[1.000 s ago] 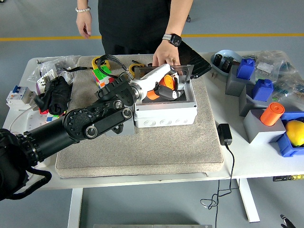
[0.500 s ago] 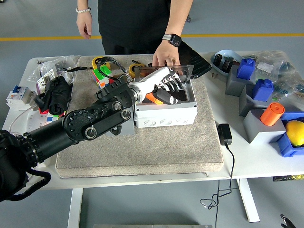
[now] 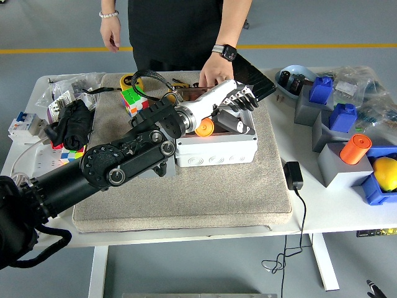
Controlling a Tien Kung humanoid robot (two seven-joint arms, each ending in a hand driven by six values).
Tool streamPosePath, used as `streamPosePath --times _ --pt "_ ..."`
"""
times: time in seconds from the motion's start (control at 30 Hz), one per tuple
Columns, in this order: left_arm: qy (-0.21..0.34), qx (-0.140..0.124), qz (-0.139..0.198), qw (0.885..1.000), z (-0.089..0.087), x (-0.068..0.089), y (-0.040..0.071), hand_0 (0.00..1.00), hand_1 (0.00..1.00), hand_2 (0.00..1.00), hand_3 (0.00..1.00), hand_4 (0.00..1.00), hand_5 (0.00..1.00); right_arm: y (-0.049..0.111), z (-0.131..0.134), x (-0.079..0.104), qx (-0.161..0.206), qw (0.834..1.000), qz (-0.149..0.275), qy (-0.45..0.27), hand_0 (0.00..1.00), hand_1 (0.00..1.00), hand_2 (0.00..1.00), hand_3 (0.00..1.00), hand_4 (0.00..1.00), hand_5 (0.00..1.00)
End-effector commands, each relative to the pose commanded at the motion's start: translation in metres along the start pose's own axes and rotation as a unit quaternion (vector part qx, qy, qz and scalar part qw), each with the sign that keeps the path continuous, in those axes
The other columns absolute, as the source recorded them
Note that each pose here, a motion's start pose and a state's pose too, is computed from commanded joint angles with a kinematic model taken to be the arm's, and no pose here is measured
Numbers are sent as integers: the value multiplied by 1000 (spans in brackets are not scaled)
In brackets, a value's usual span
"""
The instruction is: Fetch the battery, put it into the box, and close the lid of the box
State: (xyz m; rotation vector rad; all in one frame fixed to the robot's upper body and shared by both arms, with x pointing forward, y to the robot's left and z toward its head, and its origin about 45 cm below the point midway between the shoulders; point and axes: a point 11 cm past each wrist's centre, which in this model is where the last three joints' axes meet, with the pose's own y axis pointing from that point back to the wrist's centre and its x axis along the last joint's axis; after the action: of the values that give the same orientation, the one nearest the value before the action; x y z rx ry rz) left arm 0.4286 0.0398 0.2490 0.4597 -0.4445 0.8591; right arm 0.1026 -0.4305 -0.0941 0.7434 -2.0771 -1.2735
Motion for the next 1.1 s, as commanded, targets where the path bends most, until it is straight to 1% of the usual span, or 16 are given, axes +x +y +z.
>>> streamPosePath --times 0.07,0.1,0.2,0.27,0.3,0.43,0.53,0.57,0.67,0.7,0.8,0.87,1.0,1.07,1.1 --pt "11 -9 -1 1000 4 -2 4 521 618 544 521 998 65 0 0 0 0 1000 0 0 658 635 635 533 872 436" --pt "21 -12 2 1000 2 1 7 478 570 550 544 998 186 0 0 1 0 1000 1 0 658 635 635 532 872 437" --pt "49 -16 11 999 -6 8 16 478 570 550 544 998 186 0 1 1 -1 1000 1 0 658 635 635 532 872 437" --pt "58 -18 23 998 -14 16 25 478 570 550 544 998 186 0 2 2 -1 1000 2 0 658 635 635 532 872 437" --pt "61 -18 28 998 -17 19 29 498 606 574 556 952 222 0 2 2 -2 1000 2 -1 658 635 632 532 872 436" --pt "68 -24 56 996 -30 35 47 498 606 574 556 952 222 0 3 2 -2 1000 2 0 658 635 632 532 872 436" --pt "57 -20 72 996 -41 45 61 486 614 574 552 945 235 0 3 2 -1 1000 1 -1 657 634 632 532 872 436" --pt "55 -18 73 996 -43 46 63 486 614 574 552 945 235 0 2 2 -1 1000 1 -1 657 634 632 532 872 436" --pt "51 -3 79 996 -57 50 72 486 614 574 552 945 235 0 1 1 0 1000 1 -1 657 634 632 532 872 436" --pt "49 2 79 996 -60 51 74 471 608 573 551 954 257 0 1 1 0 1000 1 -2 658 635 633 532 872 435" --pt "44 17 75 996 -69 50 79 471 608 573 551 954 257 0 1 1 0 1000 1 -2 658 635 633 532 872 435" --pt "41 28 68 996 -75 47 81 471 608 573 551 954 257 0 1 2 0 1000 1 -1 658 635 633 532 872 435" --pt "36 44 50 997 -81 37 79 471 605 571 549 955 266 0 1 2 0 1000 2 1 658 635 633 532 872 435" --pt "34 47 44 997 -83 32 78 471 605 571 549 955 266 0 2 2 0 1000 2 1 658 635 633 532 872 435" --pt "35 47 41 997 -83 30 77 466 589 566 547 952 266 0 1 1 0 1000 2 1 658 635 633 532 872 435"
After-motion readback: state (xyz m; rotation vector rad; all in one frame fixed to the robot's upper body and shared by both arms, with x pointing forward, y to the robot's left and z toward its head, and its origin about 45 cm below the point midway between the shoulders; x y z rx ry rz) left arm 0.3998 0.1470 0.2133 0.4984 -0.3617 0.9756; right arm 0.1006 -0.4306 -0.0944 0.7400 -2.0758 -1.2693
